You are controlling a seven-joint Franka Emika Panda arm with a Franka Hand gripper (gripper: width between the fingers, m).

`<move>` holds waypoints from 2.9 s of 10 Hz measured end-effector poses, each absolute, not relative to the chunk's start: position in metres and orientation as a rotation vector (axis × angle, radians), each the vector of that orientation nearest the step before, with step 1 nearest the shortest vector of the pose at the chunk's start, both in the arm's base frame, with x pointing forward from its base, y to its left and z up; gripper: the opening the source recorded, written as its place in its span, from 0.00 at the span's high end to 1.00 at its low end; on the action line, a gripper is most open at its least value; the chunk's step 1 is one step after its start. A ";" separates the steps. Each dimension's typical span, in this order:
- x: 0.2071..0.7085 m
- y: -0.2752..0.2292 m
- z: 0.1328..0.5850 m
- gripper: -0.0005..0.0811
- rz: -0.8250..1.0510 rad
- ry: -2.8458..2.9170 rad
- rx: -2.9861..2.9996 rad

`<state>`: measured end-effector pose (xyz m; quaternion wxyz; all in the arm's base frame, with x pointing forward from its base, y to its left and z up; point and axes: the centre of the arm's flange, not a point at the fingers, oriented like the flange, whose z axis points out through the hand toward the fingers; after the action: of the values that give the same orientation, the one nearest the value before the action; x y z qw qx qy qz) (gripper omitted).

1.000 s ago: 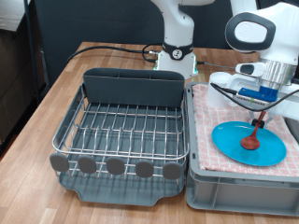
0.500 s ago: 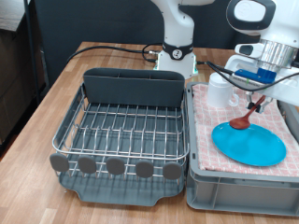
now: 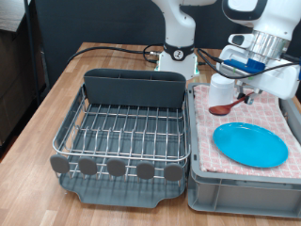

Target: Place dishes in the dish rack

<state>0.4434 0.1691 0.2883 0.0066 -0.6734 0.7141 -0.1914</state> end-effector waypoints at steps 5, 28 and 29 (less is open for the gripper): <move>0.414 0.122 0.314 0.87 -0.608 2.602 -1.806; 0.346 0.012 0.354 0.87 -0.426 2.950 -1.272; 0.346 0.011 0.353 0.87 -0.386 2.954 -1.262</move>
<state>0.3457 0.0111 0.3534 -0.0468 -0.3898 0.9120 -0.1192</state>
